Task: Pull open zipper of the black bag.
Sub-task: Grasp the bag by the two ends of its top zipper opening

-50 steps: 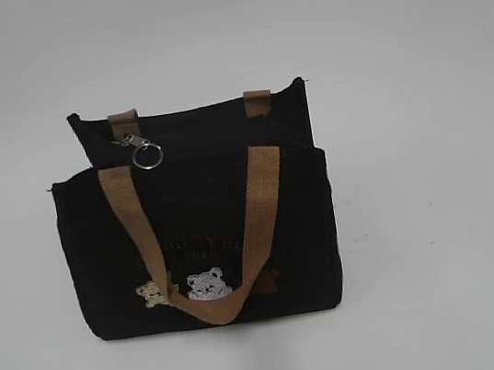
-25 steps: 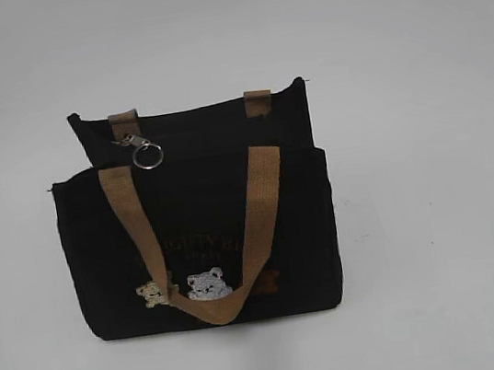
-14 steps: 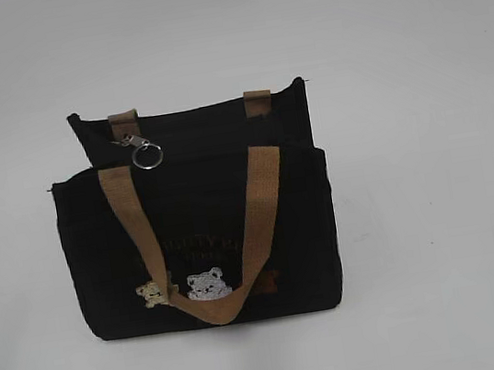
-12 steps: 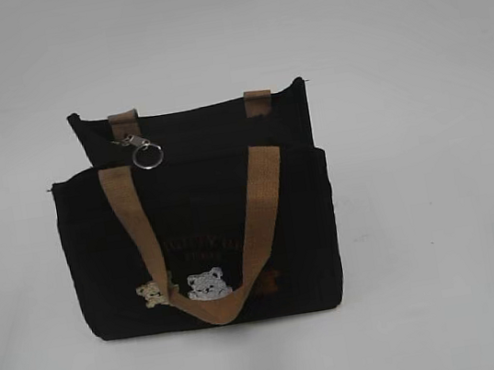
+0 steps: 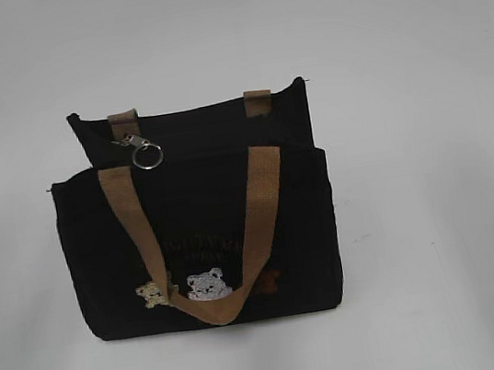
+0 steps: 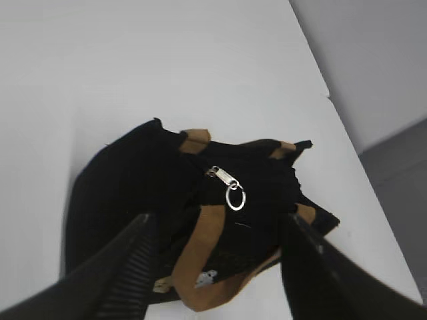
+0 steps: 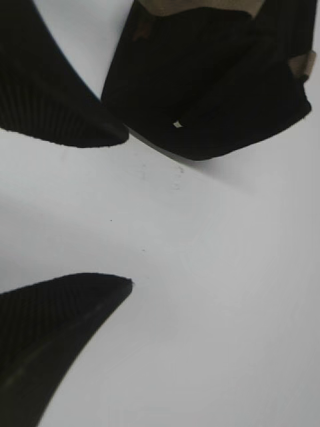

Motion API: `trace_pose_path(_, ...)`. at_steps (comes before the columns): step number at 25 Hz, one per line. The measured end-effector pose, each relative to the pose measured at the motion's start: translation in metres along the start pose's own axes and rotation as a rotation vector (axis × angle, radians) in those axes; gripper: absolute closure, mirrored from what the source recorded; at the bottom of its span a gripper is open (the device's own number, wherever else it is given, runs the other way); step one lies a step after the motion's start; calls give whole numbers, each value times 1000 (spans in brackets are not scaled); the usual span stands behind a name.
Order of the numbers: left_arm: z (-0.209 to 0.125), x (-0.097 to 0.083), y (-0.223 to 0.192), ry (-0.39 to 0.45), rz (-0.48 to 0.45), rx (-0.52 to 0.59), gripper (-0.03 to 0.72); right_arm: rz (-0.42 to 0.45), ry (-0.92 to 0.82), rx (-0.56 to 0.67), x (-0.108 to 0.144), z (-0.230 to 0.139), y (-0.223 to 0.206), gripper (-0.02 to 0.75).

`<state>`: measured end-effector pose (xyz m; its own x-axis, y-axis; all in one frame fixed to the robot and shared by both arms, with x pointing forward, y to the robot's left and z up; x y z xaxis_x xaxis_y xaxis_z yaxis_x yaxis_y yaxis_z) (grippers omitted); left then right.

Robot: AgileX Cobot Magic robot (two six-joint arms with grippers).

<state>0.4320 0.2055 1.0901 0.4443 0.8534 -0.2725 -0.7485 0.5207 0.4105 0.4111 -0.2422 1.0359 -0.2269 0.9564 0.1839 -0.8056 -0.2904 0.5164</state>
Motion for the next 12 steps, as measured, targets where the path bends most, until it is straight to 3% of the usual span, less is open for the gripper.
trace_pose_path(7, -2, 12, -90, 117, -135, 268, 240, 54, 53, 203, 13, 16, -49, 289)
trace_pose_path(12, -18, 12, -151, 167, -188, 438, 239, 85, 81, 261, 25, 26, -70, 290)
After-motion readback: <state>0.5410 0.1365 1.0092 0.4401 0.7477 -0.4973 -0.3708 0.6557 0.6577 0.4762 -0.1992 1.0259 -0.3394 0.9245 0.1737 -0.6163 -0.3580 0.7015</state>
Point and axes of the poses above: a point on each arm's last joint axis where the gripper is mounted, y pointing back along that axis away from the gripper, x along the wrist's bending axis when the last joint is at zero, z = x × y, the point moved 9 cm from there along -y, pointing out along that axis toward the gripper, and after that the axes turned 13 degrees about -y, right-handed, at the moved point
